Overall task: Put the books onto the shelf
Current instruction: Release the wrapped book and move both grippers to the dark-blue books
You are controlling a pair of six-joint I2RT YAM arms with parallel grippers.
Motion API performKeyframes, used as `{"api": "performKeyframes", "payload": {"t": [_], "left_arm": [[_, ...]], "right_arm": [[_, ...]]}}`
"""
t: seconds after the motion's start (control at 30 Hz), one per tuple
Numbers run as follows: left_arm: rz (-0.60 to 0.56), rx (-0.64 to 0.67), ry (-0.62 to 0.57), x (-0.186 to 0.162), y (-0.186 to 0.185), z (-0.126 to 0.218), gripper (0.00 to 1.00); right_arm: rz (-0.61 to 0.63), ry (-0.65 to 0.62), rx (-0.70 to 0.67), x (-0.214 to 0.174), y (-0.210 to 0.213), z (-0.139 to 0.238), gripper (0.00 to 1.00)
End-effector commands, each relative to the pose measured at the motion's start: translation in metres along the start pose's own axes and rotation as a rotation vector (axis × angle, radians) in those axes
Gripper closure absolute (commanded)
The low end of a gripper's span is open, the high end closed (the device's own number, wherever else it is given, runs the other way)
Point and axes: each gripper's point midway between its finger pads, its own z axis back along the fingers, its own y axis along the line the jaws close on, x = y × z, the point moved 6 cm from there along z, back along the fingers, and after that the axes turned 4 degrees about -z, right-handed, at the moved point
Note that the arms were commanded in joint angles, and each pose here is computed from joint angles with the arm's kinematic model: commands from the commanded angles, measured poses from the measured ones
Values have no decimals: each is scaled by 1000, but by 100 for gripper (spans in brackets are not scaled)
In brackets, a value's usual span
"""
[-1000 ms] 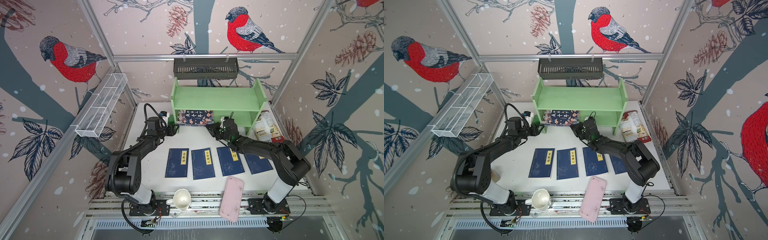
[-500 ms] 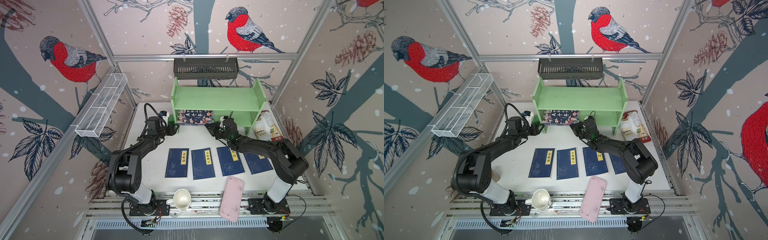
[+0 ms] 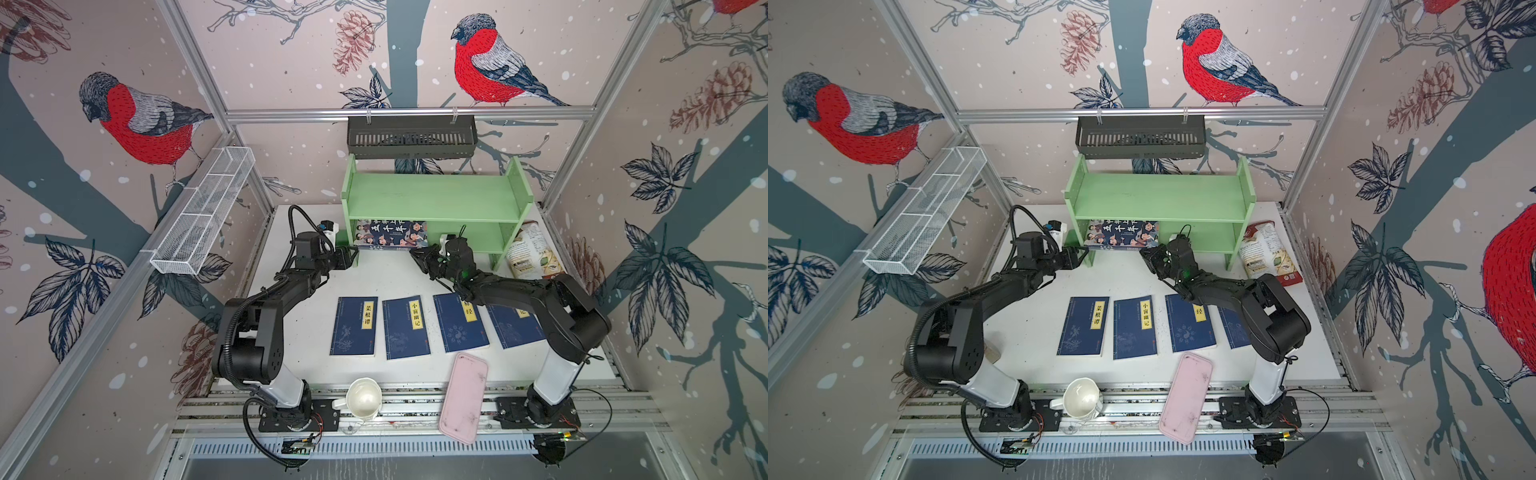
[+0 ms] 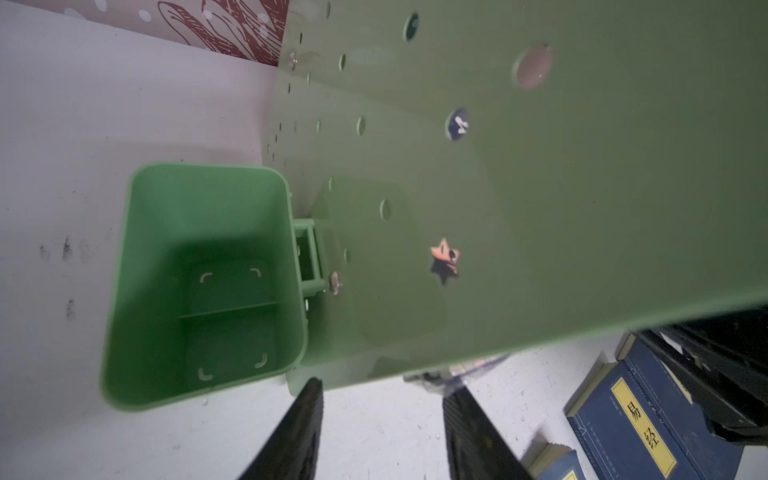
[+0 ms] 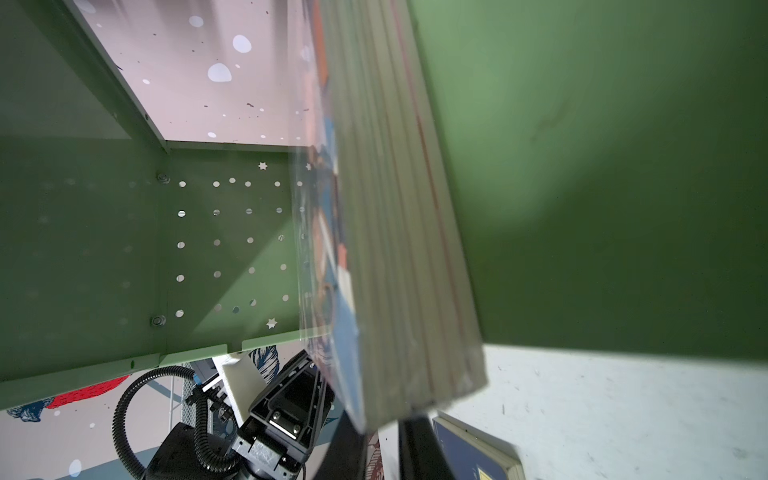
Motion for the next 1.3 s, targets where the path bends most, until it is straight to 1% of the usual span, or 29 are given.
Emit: {"api": "performKeyframes", "payload": {"t": [0.0,0.3,0.63,0.83,0.93,1.0,1.07,1.2,1.27], "left_arm": [[-28,-6,-54,12,-2,0,52],[-28,3,-58,13,0,-2,52],[-3,-9,-43,8,1,-4,52],[-13,-9,-20,3,-2,2,53],[-23,-1,14,-3,-6,11,53],[-28,2,39,-5,-9,20,52],[-27,3,62,-5,-12,31,52],[-34,2,138,-9,-22,53,51],[4,7,198,-12,-23,60,49]], "right_arm": [[-2,4,46,-1,9,0,84],[11,0,38,3,12,1,83],[14,9,38,3,16,-4,83],[22,14,39,1,17,-1,83],[47,24,30,-5,18,6,80],[75,26,11,-10,17,14,76],[125,35,-19,-18,15,23,67],[296,98,-106,-42,13,41,47],[385,147,-158,-56,13,47,39]]}}
